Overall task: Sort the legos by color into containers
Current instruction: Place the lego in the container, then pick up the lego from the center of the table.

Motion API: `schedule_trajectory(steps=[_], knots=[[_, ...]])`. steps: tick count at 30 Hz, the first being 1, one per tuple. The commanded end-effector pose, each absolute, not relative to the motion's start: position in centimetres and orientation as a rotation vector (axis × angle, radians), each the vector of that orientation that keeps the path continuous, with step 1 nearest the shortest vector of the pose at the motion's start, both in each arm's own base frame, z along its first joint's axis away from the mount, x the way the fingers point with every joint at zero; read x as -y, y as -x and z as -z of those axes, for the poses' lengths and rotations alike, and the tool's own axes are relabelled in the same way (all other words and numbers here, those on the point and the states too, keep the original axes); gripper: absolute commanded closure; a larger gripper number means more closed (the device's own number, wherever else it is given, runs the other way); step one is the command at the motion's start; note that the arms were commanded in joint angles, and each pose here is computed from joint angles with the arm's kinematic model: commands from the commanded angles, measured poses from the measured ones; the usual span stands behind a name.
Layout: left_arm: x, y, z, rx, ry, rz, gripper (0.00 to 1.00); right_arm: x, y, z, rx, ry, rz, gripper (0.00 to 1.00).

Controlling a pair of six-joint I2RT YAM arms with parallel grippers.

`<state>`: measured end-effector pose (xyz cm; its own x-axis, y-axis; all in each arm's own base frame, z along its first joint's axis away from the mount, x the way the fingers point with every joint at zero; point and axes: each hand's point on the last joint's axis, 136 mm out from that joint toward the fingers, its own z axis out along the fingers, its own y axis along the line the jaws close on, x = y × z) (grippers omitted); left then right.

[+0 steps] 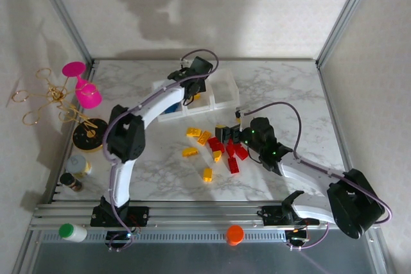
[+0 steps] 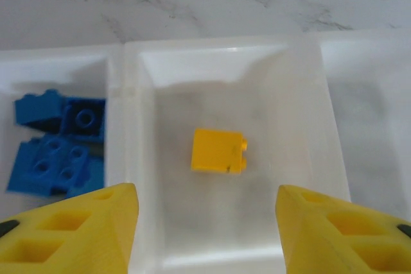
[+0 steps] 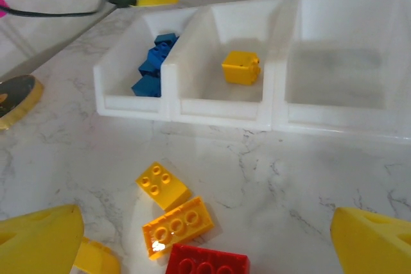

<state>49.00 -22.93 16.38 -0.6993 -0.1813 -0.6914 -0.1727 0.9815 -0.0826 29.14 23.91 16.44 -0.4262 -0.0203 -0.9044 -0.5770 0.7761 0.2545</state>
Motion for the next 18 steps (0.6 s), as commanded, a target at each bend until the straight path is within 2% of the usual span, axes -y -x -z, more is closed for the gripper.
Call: schedule_trajectory(steps=[1, 8, 13, 18], knots=[[23.9, -45.0, -18.9, -2.341, 0.209, 0.125, 0.41, -24.2, -27.4, -15.6, -1.990, 0.507, -0.692, 0.01], [22.6, -36.1, -15.6, -2.420, 0.228, 0.192, 0.41, -25.4, -23.7, -13.4, -2.081, 0.591, -0.751, 0.01], [22.0, -30.8, -12.6, -2.481, 0.283, 0.239, 0.34, -26.0, -21.8, -12.1, -2.107, 0.631, -0.784, 0.01], [21.7, -27.6, -11.1, -2.508, 0.357, 0.274, 0.27, -25.8, -21.4, -11.2, -2.109, 0.627, -0.783, 0.01]])
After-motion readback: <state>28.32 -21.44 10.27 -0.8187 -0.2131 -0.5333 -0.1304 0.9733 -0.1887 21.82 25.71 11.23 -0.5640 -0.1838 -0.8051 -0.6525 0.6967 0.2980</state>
